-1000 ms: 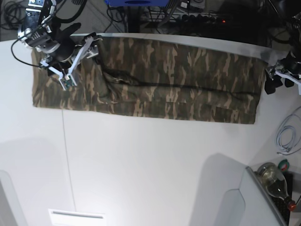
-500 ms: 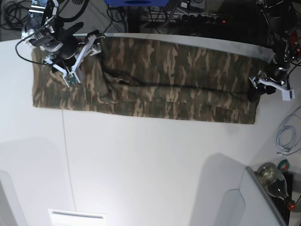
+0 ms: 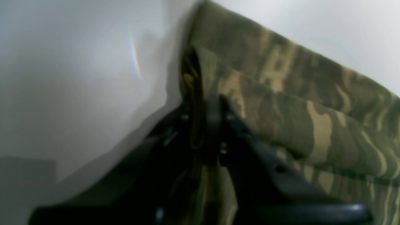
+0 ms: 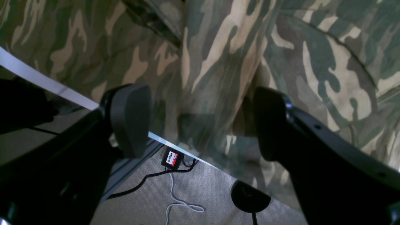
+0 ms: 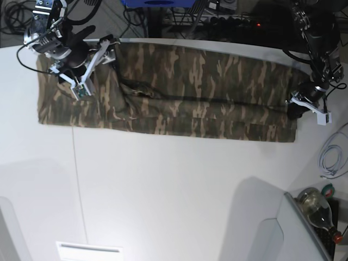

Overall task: Layout the t-shirt on the table in an organized manner, then fold the t-shirt properly
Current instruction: 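Grasp the hem end with the left gripper beside the shirt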

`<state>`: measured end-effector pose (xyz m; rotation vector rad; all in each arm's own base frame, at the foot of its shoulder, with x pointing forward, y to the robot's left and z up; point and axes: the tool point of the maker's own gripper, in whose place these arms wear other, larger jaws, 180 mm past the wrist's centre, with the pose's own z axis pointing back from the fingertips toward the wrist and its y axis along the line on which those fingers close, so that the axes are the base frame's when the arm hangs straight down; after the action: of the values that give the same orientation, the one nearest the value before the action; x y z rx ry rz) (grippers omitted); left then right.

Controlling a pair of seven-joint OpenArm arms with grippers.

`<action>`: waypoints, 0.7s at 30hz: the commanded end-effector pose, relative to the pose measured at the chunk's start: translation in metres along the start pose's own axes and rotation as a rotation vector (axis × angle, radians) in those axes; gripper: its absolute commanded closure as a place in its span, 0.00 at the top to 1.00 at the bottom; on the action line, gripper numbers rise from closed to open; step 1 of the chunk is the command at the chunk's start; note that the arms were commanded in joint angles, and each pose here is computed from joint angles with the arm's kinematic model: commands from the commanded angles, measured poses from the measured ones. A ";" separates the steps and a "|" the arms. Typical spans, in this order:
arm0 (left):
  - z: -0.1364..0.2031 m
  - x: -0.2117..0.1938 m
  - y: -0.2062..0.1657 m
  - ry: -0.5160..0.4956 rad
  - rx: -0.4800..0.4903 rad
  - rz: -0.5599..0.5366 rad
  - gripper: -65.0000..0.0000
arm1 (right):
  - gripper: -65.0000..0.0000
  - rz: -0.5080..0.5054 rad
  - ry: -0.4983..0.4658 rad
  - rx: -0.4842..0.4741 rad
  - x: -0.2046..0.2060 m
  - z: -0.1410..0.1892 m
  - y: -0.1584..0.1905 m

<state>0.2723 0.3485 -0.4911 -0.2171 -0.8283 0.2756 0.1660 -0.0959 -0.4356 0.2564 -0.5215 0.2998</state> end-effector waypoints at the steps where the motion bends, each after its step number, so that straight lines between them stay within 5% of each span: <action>1: 0.004 -0.013 0.008 0.084 0.024 -0.036 0.00 | 0.73 0.009 -0.039 0.001 0.009 0.004 0.000; 9: 0.028 0.049 -0.007 -0.065 0.024 -0.257 0.00 | 0.73 0.011 -0.031 -0.001 0.007 0.004 -0.001; 16: 0.072 0.057 -0.057 -0.170 0.053 -0.447 0.00 | 0.73 0.012 -0.032 -0.003 0.007 0.005 -0.002; 21: 0.089 0.039 -0.113 -0.093 -0.011 -0.557 0.00 | 0.73 -0.001 -0.047 -0.041 0.011 0.011 -0.015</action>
<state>0.2391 0.2615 -0.3866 0.0182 -0.8921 -0.2334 0.1682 -0.1057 -0.4329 0.2371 -0.5327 0.2754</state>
